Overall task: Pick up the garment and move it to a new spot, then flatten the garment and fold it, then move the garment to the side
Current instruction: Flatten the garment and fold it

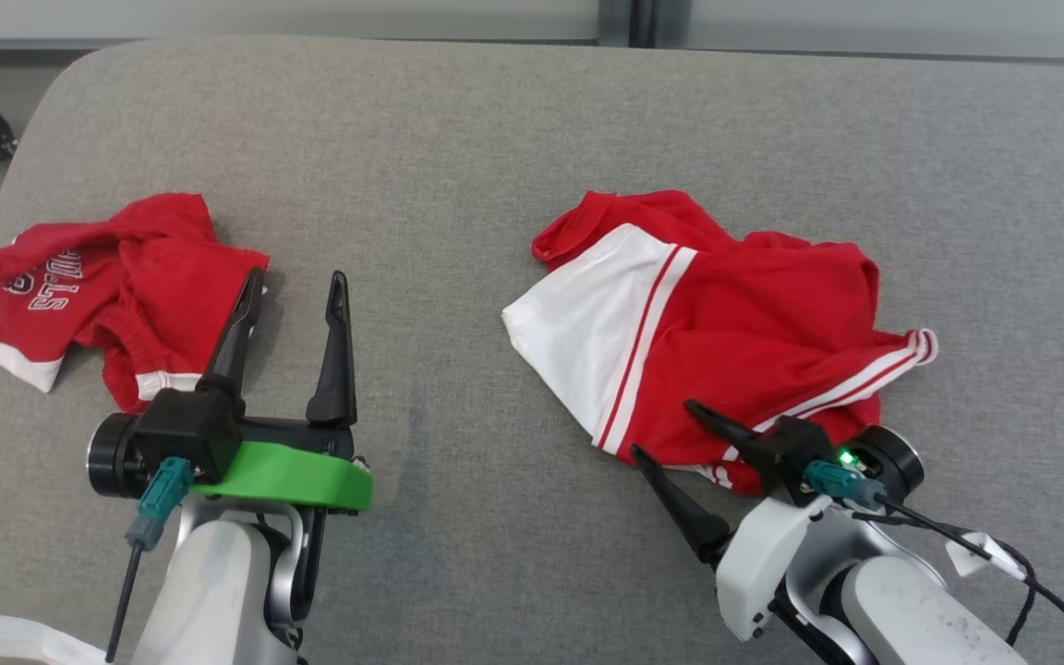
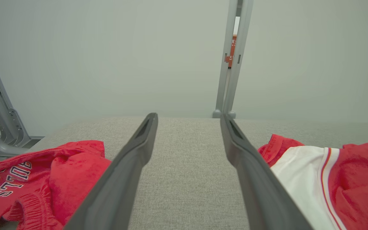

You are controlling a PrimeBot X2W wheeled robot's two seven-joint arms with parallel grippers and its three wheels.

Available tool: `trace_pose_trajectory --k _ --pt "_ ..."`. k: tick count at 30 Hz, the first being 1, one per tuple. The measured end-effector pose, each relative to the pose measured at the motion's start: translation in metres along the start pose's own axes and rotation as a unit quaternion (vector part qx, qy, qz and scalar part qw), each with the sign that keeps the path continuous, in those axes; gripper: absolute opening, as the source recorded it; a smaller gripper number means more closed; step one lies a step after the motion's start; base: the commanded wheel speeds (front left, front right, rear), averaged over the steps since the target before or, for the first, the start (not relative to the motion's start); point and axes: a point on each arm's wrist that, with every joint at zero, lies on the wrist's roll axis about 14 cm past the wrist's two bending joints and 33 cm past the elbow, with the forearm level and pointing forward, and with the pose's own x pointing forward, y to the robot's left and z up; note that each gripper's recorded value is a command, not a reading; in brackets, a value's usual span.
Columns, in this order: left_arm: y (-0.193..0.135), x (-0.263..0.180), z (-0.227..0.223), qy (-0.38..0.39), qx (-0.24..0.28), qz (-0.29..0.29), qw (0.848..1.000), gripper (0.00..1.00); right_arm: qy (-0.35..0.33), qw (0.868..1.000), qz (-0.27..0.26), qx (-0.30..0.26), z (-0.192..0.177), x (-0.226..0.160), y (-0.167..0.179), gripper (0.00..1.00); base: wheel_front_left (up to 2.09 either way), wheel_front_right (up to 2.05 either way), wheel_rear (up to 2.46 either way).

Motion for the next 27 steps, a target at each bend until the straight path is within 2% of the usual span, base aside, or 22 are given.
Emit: trace_pose_trajectory --k 3,10,11,12,13,14,15,19,22,27 --pt "0.009 -0.001 -0.006 0.008 0.000 0.014 1.000 1.00 0.056 0.998 0.036 -0.015 -0.022 0.015 0.010 1.00 0.00 0.00 0.00" --pt "0.028 -0.002 -0.021 0.029 0.003 0.043 0.999 1.00 0.127 0.988 0.087 -0.026 -0.054 0.038 0.023 1.00 0.00 0.00 0.00" --pt "0.030 -0.002 -0.023 0.030 0.004 0.046 0.998 1.00 0.136 0.986 0.090 -0.028 -0.057 0.041 0.023 0.92 0.00 0.00 0.00" --pt "0.031 -0.002 -0.024 0.032 0.004 0.048 0.998 1.00 0.139 0.986 0.092 -0.027 -0.059 0.042 0.023 0.56 0.00 0.00 0.00" --pt "0.032 -0.003 -0.025 0.034 0.005 0.050 0.998 1.00 0.141 0.985 0.092 -0.025 -0.060 0.044 0.023 0.39 0.00 0.00 0.00" --pt "0.034 -0.003 -0.026 0.035 0.006 0.052 0.998 1.00 0.142 0.985 0.093 -0.025 -0.060 0.045 0.022 0.15 0.00 0.00 0.00" --pt "0.034 -0.002 -0.026 0.035 0.006 0.052 0.998 1.00 0.140 0.986 0.092 -0.022 -0.059 0.046 0.022 0.00 0.00 0.00 0.00" --pt "0.032 0.000 -0.026 0.033 0.008 0.048 0.998 1.00 0.089 0.993 0.082 -0.008 -0.041 0.049 0.018 0.00 0.00 0.00 0.00" --pt "0.028 0.003 -0.026 0.031 0.009 0.042 0.999 1.00 0.020 0.997 0.068 0.005 -0.011 0.051 0.012 0.00 0.00 0.00 0.00" --pt "0.020 0.009 -0.024 0.026 0.013 0.028 0.999 1.00 -0.104 0.994 0.004 0.029 0.047 0.042 -0.025 0.00 0.00 0.00 0.00"
